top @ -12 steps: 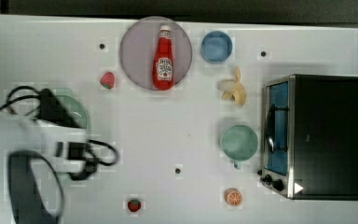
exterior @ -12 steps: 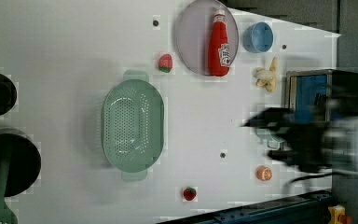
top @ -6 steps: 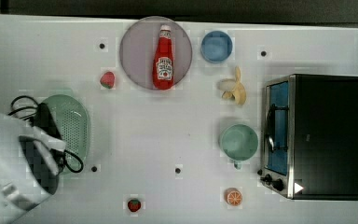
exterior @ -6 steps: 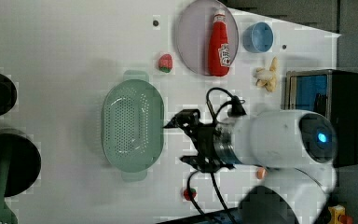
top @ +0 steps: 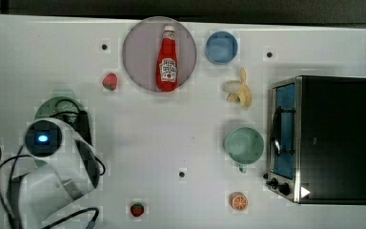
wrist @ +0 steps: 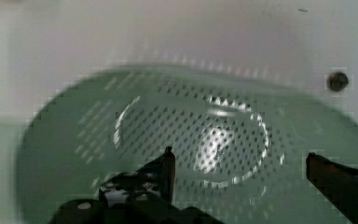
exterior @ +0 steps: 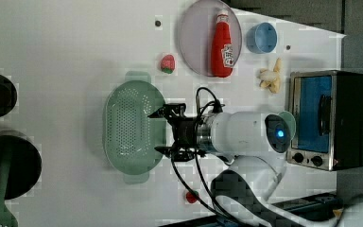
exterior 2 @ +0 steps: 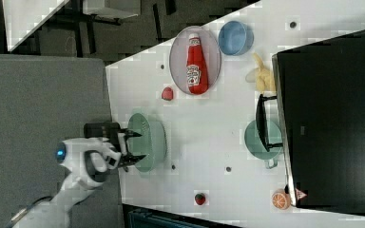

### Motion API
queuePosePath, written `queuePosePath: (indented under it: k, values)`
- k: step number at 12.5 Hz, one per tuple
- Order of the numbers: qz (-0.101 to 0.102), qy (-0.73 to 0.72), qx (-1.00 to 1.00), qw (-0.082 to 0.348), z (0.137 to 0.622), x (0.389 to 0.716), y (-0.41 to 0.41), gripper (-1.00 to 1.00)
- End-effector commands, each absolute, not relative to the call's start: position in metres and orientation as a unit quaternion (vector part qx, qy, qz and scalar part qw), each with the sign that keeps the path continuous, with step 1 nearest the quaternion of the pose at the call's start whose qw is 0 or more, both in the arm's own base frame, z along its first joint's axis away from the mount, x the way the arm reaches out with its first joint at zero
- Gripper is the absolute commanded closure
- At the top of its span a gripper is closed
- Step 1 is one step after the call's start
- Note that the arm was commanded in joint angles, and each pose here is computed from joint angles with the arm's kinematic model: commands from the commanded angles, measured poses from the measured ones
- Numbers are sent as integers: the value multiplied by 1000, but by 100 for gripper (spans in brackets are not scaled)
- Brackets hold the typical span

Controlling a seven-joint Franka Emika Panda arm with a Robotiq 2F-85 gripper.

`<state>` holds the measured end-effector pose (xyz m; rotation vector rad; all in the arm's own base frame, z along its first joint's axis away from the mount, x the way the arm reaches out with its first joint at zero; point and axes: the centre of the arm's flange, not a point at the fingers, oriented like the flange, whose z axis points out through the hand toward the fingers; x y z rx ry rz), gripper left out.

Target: Drag strainer left to right.

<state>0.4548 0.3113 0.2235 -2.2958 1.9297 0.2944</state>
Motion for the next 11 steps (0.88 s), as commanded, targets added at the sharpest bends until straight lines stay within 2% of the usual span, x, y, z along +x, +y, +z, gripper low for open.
queuePosePath:
  k: [1,5,11]
  values:
    - [103,668,-734,61,195,461,302,-100]
    - [92,679,-725,70,158,466,294,-100]
    - [72,692,-716,56,145,474,268,-100]
